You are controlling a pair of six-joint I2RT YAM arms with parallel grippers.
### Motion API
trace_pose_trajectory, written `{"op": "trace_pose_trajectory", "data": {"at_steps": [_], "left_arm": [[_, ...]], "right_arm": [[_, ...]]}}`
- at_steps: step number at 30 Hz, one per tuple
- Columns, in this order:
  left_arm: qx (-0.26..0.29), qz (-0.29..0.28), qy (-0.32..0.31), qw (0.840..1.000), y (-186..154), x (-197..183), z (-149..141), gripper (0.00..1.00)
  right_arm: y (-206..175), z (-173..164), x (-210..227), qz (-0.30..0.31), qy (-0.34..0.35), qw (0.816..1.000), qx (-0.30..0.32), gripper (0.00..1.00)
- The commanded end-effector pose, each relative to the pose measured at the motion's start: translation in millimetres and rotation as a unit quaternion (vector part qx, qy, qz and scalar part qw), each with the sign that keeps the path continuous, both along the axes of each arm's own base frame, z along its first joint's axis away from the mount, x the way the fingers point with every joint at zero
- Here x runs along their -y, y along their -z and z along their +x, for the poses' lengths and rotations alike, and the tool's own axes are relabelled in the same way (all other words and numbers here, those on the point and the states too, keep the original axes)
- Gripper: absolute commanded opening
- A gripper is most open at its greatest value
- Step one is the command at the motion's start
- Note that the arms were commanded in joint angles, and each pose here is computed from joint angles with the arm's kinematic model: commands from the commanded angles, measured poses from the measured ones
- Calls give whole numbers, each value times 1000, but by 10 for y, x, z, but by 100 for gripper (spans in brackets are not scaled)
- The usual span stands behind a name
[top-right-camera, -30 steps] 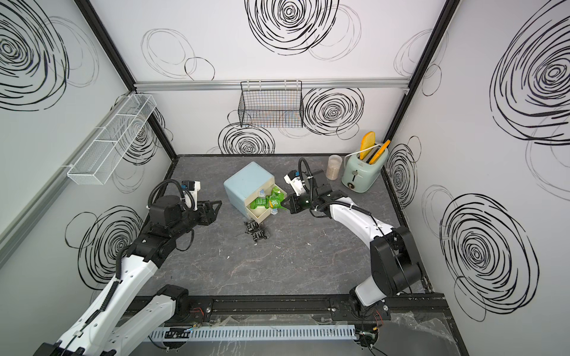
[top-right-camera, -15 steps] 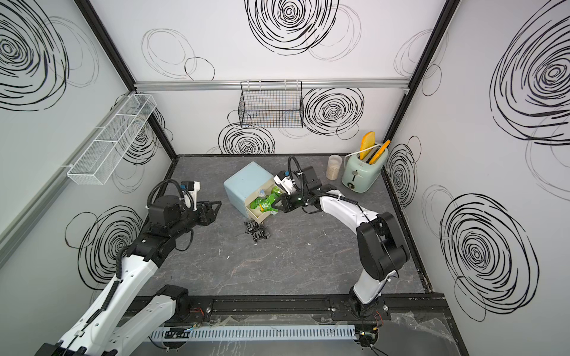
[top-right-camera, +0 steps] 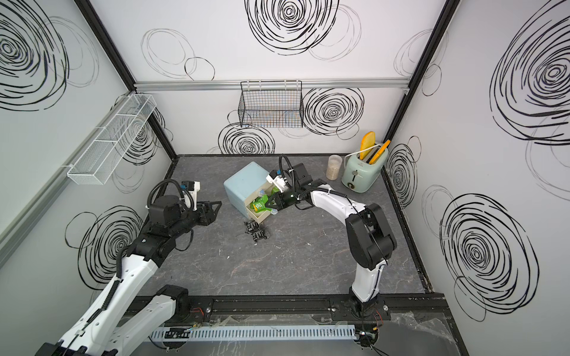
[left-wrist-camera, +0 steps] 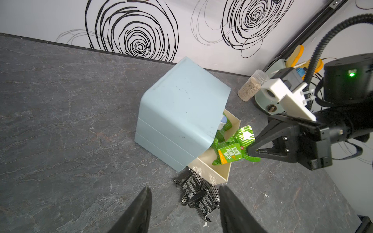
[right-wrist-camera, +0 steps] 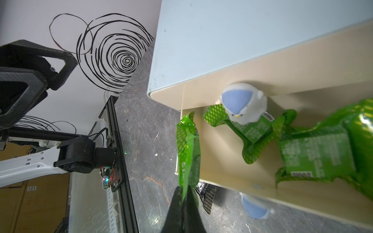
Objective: Place the cookies into the drawer by color
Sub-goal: Place the cookie in the drawer.
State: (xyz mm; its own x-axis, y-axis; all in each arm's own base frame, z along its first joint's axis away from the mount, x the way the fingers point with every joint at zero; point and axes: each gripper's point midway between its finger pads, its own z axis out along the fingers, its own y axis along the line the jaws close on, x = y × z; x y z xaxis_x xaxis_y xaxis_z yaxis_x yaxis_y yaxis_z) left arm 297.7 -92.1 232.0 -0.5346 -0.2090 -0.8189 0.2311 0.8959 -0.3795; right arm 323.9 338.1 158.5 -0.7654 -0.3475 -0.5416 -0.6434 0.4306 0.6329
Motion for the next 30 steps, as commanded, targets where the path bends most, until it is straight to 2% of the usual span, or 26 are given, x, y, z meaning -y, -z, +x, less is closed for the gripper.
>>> {"op": "trace_pose_trajectory", "data": {"at_steps": [1,11,16,26,28,30], "left_arm": [[14,-5,0,1000,-47,-12,35,58],[13,-8,0,1000,-45,-21,41,58],[13,-8,1,1000,-41,-18,36,58],[14,-8,2,1000,-43,-17,39,57],[13,-9,2,1000,-41,-17,38,57],[14,-9,2,1000,-44,-15,37,57]], "right_arm": [[2,-40,-31,-3,-18,1000,-2,0],[116,25,-51,-14,-11,1000,-12,1],[150,80,-49,-22,-3,1000,-13,8],[178,152,-36,-32,11,999,-11,18],[172,173,-30,-33,14,999,-8,21],[175,207,-21,-36,21,999,-3,29]]}}
